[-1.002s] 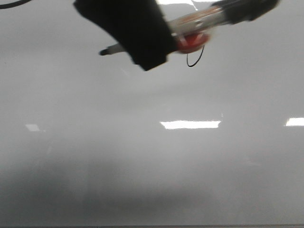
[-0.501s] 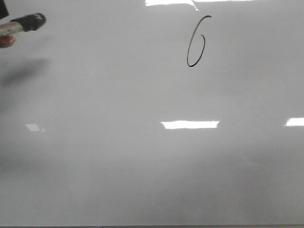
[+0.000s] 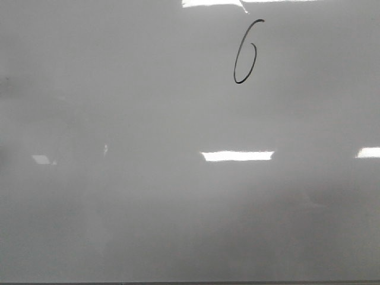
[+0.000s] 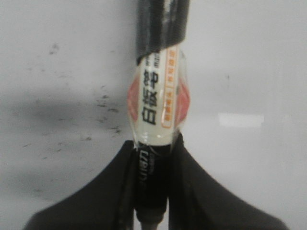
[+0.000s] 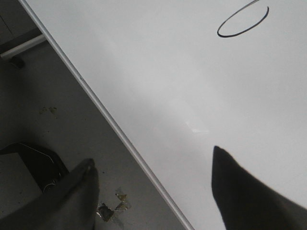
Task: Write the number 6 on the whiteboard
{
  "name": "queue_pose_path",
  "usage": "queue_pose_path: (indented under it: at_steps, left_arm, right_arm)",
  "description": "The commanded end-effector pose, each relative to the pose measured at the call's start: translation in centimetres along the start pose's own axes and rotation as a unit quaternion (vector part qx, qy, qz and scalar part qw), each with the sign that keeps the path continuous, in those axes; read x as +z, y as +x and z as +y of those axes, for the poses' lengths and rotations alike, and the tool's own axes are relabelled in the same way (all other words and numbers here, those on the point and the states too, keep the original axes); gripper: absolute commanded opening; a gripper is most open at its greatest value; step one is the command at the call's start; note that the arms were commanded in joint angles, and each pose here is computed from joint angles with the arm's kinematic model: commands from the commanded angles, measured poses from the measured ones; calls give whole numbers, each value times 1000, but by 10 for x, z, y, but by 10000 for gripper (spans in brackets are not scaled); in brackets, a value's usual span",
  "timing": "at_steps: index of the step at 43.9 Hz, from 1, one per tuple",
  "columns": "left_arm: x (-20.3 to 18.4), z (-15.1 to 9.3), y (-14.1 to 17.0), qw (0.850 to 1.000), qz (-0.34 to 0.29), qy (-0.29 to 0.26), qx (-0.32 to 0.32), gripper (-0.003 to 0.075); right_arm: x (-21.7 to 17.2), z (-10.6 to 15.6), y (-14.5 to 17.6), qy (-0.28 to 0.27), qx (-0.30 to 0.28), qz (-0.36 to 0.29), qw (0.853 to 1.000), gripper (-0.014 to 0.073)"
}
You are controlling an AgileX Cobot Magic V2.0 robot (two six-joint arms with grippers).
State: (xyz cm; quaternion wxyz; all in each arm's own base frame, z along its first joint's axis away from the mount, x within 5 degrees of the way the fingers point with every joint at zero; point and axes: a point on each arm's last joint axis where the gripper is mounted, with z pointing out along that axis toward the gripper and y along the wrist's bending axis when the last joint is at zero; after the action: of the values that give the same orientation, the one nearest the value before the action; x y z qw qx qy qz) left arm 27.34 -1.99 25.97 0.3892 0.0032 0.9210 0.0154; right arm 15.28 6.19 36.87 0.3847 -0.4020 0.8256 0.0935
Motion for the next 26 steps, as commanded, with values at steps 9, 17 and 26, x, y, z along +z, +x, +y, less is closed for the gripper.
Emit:
queue_pose_path:
  at_steps: [9, 17, 26]
  left_arm:
    - [25, -10, -21, 994, -102, 47, -14, 43]
    - [33, -12, -19, 994, -96, 50, -17, 196]
    - [27, -9, -19, 996, -79, 40, -17, 436]
  right_arm:
    - [-7, -4, -10, 22, 2, -38, 999, 521]
    - [-7, -4, -10, 21, 3, -38, 999, 521]
    - [-7, -4, -10, 22, 5, -38, 999, 521]
